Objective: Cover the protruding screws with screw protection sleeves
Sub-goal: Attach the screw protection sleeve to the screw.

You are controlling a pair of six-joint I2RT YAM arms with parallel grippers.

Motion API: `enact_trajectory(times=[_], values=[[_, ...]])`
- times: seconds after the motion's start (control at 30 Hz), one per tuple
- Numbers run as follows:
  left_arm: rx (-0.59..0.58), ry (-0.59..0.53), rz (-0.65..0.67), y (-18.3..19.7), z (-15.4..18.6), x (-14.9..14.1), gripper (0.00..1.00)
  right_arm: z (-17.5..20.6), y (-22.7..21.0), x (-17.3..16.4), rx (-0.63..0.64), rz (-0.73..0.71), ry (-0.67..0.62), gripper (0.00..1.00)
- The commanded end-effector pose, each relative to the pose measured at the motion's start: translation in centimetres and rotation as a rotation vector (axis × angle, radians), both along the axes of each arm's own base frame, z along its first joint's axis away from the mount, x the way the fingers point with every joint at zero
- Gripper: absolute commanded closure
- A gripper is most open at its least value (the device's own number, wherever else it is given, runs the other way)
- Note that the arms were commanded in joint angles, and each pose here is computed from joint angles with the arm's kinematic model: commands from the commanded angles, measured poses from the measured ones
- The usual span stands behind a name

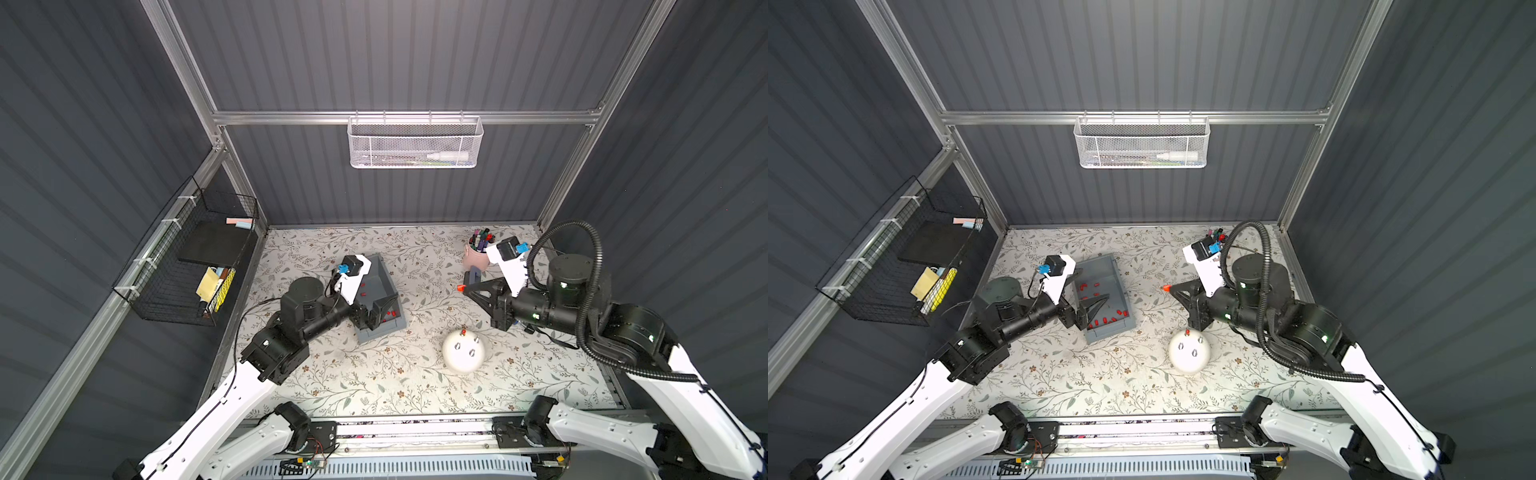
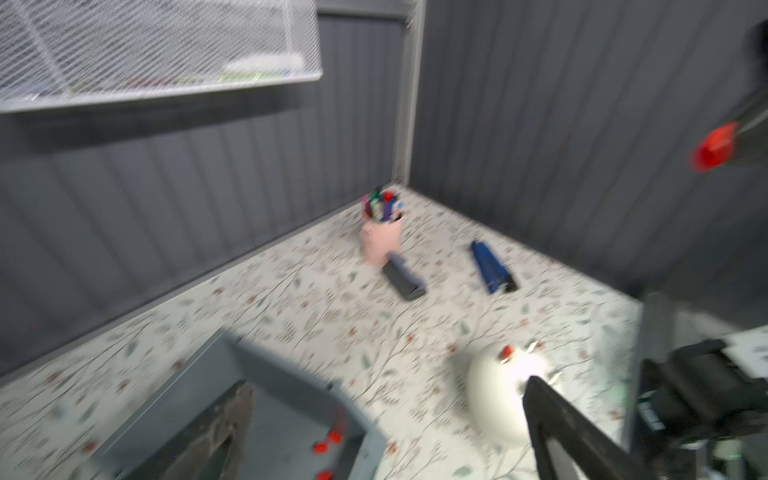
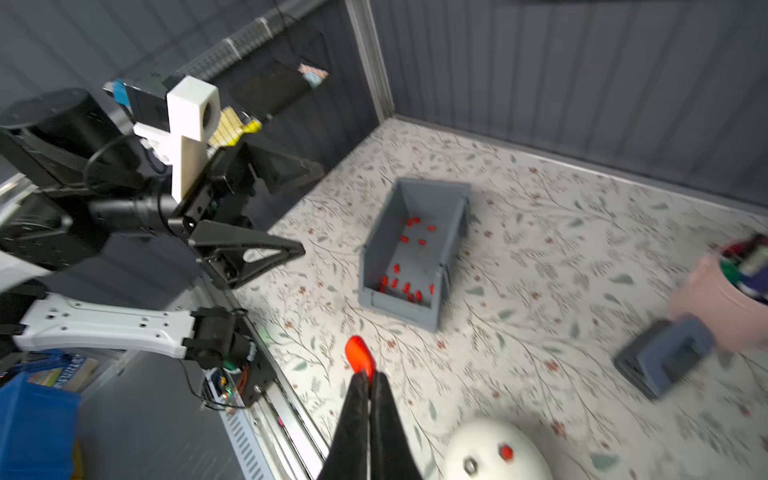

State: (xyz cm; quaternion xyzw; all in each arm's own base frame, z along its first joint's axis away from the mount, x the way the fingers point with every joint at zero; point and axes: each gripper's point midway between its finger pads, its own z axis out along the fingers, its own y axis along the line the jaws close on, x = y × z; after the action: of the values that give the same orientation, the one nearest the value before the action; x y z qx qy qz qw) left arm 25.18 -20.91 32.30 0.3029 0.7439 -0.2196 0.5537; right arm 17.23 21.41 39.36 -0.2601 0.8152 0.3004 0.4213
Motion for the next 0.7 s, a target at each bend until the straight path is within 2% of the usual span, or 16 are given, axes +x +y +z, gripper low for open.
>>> enact_trajectory(times=[0.0,0.13,0.2,0.27,0.5,0.67], values=[[0.422,0.101,0.19,5.2,-7.2,2.0,0.01,-6.3,-5.2,-0.5,-0.335,-0.161,0.173,1.0],[0.554,0.236,0.329,8.1,-11.3,3.6,0.0,-8.6,-7.2,-0.5,-0.498,-0.227,0.258,1.0],[0.511,0.364,0.441,10.0,-12.9,3.6,0.01,-9.4,-7.7,-0.6,-0.544,-0.249,0.288,1.0],[0.426,0.463,0.484,10.5,-14.0,3.5,0.01,-9.9,-8.0,-0.8,-0.569,-0.261,0.307,1.0],[0.421,0.587,0.5,10.3,-16.2,3.1,0.0,-11.6,-9.4,-1.0,-0.68,-0.315,0.369,1.0],[0.427,0.628,0.49,10.2,-17.2,2.6,0.01,-11.6,-8.5,-0.9,-0.65,-0.307,0.395,1.0]])
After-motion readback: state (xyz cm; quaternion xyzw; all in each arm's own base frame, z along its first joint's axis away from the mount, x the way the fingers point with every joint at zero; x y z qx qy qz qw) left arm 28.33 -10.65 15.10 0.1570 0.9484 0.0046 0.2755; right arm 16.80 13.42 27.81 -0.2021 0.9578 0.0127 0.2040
